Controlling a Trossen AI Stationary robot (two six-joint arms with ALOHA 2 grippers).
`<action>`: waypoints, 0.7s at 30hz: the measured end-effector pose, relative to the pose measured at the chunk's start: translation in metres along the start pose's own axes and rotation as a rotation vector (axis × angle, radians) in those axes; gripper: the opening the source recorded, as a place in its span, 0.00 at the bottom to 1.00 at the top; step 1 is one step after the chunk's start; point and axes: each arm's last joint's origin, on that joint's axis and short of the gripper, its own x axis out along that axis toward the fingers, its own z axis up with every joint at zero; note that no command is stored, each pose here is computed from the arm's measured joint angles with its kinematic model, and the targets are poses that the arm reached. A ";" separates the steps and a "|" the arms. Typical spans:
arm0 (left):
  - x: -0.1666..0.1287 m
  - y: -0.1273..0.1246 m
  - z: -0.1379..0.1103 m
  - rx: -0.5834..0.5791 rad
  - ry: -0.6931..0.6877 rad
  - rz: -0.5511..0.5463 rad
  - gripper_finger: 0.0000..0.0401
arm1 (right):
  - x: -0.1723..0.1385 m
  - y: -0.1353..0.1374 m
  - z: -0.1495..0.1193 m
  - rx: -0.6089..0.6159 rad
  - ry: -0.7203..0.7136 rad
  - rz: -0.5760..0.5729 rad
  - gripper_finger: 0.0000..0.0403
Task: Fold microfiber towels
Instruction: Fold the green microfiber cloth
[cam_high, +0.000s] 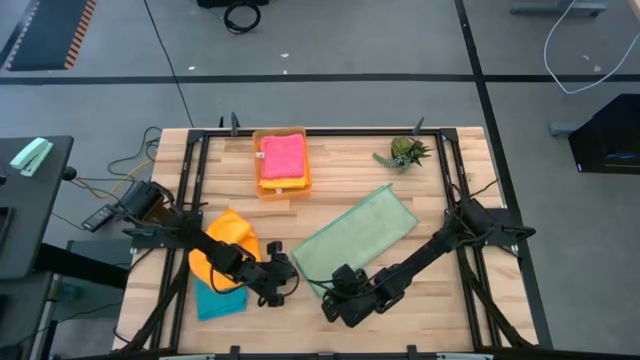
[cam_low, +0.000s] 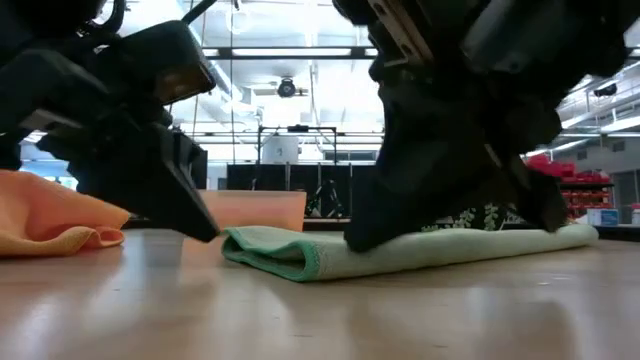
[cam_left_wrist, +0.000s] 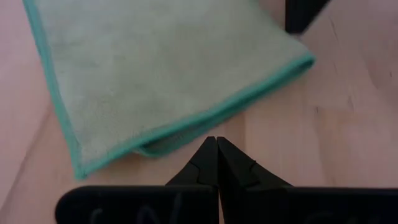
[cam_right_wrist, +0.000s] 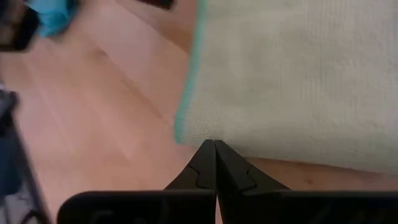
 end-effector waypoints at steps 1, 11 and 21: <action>0.000 0.000 0.001 -0.004 -0.010 0.005 0.01 | 0.000 -0.002 -0.001 -0.004 0.004 -0.015 0.00; 0.013 0.017 0.002 -0.034 0.005 0.082 0.00 | 0.002 -0.005 -0.004 -0.027 0.021 -0.034 0.00; 0.017 0.021 0.002 -0.053 0.020 0.068 0.00 | -0.011 0.004 0.003 -0.064 -0.051 0.000 0.00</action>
